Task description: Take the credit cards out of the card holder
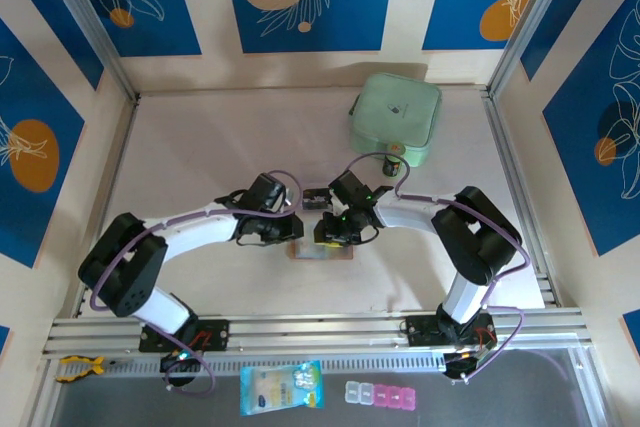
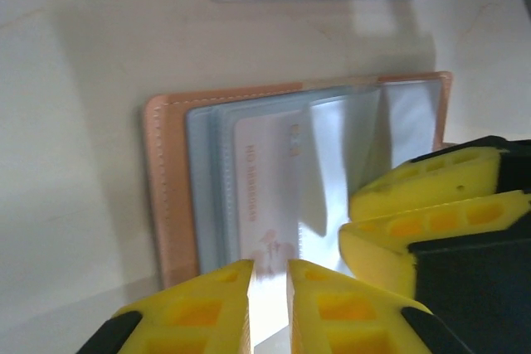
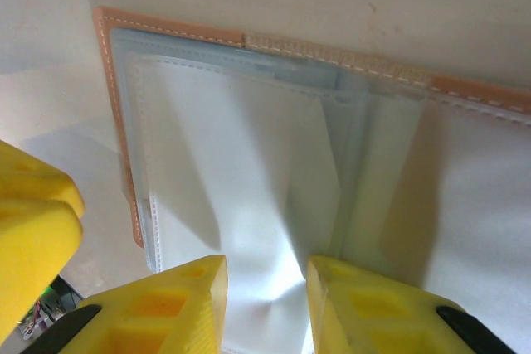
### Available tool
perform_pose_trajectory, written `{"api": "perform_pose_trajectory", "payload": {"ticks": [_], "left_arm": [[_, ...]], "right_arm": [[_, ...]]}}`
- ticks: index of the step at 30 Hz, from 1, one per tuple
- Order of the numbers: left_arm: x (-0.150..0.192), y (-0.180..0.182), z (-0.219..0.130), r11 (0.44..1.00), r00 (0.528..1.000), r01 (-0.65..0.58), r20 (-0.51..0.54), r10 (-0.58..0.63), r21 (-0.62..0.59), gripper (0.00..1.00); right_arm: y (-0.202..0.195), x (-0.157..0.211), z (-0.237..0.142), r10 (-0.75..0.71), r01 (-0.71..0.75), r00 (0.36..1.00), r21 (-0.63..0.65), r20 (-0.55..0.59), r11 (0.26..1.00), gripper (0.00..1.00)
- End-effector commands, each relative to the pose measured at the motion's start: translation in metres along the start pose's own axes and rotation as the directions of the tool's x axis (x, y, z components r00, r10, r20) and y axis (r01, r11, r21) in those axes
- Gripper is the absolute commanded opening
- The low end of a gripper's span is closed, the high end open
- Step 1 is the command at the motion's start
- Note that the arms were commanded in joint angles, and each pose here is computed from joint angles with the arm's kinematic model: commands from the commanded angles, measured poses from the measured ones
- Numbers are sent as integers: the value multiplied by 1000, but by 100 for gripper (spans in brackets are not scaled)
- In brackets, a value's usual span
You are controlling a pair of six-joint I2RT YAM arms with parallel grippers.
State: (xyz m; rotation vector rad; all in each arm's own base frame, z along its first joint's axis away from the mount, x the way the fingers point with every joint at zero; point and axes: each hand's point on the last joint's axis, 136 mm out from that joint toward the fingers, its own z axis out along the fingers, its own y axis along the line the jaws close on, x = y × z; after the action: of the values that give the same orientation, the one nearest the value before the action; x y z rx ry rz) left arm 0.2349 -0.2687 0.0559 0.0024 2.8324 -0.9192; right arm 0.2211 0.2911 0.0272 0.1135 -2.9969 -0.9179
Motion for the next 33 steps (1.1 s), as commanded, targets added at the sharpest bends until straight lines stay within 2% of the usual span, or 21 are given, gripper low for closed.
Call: {"api": "perform_pose_trajectory", "payload": {"ticks": [1, 16, 23, 33], "left_arm": [[-4, -18, 5, 999, 1000, -13, -5, 13, 43, 20], [3, -16, 24, 999, 998, 0, -55, 2, 44, 21], [1, -22, 21, 998, 999, -5, -51, 8, 62, 18], [-4, -36, 10, 997, 999, -27, -36, 29, 68, 21]], "right_arm": [[-1, 6, -3, -4, 4, 1000, -11, -16, 1000, 32], [0, 7, -4, -6, 5, 1000, -18, -18, 1000, 32], [4, 6, -12, -20, 20, 1000, -28, 6, 999, 32], [4, 3, -31, -39, 41, 998, -26, 58, 999, 31]]}}
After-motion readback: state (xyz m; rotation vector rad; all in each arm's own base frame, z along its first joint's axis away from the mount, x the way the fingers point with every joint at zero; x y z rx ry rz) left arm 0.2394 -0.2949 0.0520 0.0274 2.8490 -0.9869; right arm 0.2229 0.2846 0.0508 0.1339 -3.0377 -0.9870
